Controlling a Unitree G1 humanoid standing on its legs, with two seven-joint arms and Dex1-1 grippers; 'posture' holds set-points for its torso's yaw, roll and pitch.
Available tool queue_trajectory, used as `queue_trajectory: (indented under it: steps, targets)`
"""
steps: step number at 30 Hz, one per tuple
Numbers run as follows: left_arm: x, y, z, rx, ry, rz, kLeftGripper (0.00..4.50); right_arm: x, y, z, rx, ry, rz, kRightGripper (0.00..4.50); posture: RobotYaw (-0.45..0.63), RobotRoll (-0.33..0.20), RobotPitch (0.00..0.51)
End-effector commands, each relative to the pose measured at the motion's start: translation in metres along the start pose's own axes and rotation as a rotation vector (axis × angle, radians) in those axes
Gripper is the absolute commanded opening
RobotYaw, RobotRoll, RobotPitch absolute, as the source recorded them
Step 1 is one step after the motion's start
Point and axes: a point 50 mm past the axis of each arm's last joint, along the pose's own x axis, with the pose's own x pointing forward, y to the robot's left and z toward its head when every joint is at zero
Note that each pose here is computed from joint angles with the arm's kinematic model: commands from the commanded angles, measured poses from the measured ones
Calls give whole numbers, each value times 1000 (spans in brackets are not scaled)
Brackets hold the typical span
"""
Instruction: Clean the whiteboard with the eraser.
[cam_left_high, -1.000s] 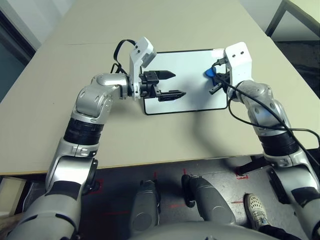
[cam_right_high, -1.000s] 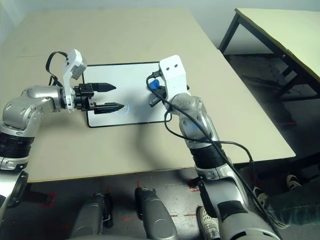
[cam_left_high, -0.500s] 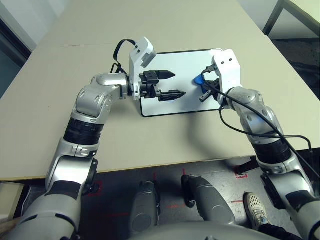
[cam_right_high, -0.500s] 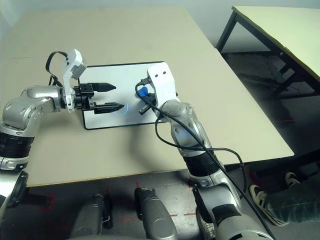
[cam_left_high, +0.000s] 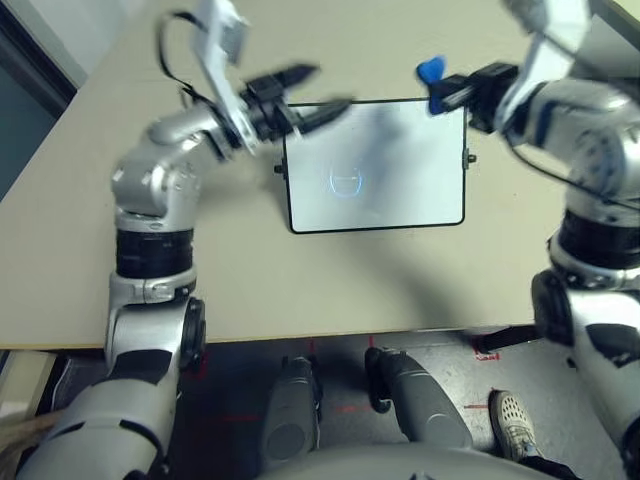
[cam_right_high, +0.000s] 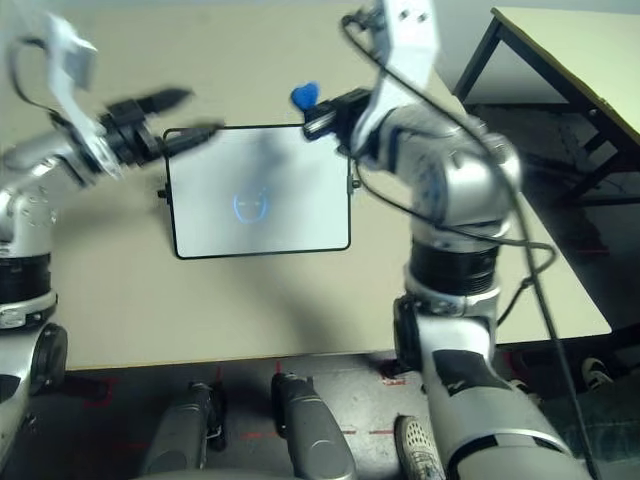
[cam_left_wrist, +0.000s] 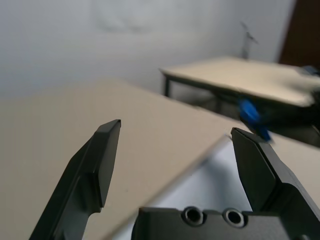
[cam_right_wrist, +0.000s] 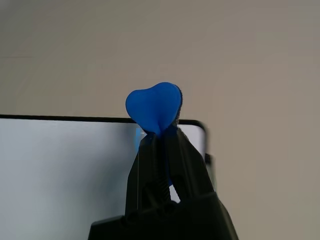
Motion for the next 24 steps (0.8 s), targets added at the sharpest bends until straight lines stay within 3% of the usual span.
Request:
queue_trajectory:
  steps: [1,6,11,19,24]
  targets:
    - [-31,44,-2,95,7,280,4500,7,-24,-33,20,126,-97,0,-82,0,128]
    - [-77,81,-36,74,105,495,4500,21,-34,-80,74,280,-122,0,-60,0,123]
    - [-113,85,-80,21,225,587,4500,32,-31,-114,123,397,-120,0,-55,0,120]
    - [-113,64,-109,-47,287,551,4500,38,-26,-139,142,478,-128,0,-45,0,120]
    - [-106,59,-112,-58,290,524,4500,38,-24,-142,158,482,-136,0,-49,0,119]
